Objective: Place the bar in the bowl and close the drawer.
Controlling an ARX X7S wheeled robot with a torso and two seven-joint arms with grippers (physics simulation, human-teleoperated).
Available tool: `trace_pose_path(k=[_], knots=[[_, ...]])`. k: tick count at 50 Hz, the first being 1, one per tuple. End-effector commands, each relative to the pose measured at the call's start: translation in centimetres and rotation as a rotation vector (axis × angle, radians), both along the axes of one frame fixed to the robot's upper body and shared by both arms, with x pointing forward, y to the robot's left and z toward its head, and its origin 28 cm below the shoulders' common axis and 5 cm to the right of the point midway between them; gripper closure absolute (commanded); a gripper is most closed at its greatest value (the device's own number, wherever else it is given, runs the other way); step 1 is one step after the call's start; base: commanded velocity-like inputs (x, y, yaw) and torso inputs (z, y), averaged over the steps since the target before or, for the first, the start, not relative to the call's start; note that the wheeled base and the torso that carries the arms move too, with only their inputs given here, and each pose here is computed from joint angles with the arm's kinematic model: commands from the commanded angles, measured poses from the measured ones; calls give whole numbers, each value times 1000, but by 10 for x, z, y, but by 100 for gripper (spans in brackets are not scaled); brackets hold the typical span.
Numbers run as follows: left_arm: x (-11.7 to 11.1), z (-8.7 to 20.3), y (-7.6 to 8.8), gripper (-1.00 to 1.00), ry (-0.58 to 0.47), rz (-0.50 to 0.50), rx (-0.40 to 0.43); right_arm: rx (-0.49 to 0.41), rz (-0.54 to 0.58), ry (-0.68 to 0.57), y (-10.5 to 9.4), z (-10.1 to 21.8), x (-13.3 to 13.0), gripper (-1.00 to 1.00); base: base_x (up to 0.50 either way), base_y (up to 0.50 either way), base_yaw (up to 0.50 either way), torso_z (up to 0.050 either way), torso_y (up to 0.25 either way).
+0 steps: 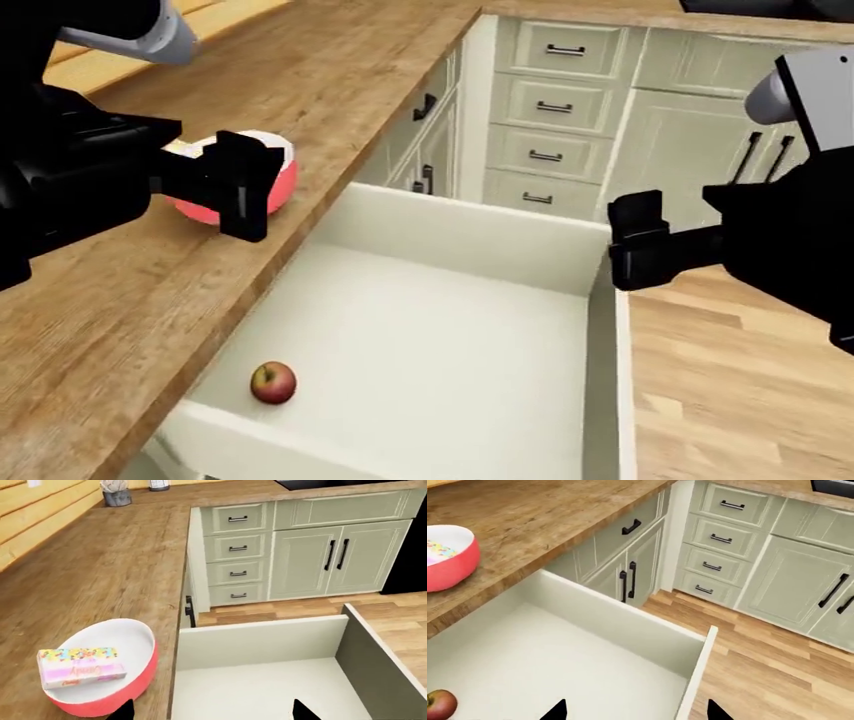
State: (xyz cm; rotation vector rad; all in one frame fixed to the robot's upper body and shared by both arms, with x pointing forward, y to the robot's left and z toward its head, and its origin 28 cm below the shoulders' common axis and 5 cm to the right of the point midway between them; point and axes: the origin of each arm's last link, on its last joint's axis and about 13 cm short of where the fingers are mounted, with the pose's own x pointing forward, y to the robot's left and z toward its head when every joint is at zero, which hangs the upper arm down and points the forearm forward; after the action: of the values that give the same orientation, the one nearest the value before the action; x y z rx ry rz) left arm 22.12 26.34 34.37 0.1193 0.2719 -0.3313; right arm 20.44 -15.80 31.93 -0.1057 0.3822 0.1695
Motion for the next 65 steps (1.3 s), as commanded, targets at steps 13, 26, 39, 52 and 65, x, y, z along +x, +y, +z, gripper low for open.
trace_pose_path(k=[13, 26, 39, 52, 65], knots=[[0, -1, 0, -100, 2, -3, 5, 0, 8, 2, 1, -2, 1, -100, -4, 17, -500, 0, 0], [-2, 0, 0, -100, -2, -4, 7, 2, 9, 6, 1, -1, -1, -100, -13, 83, -500, 0, 0], [-1, 1, 0, -100, -2, -2, 8, 20, 18, 3, 1, 0, 0, -100, 0, 59, -231, 0, 0], [0, 0, 1, -100, -1, 1, 8, 13, 2, 6, 1, 0, 0, -100, 500, -122, 0, 0, 0], [-1, 1, -1, -100, -2, -4, 9, 22, -20, 4, -1, 1, 0, -100, 15, -114, 0, 0, 0]])
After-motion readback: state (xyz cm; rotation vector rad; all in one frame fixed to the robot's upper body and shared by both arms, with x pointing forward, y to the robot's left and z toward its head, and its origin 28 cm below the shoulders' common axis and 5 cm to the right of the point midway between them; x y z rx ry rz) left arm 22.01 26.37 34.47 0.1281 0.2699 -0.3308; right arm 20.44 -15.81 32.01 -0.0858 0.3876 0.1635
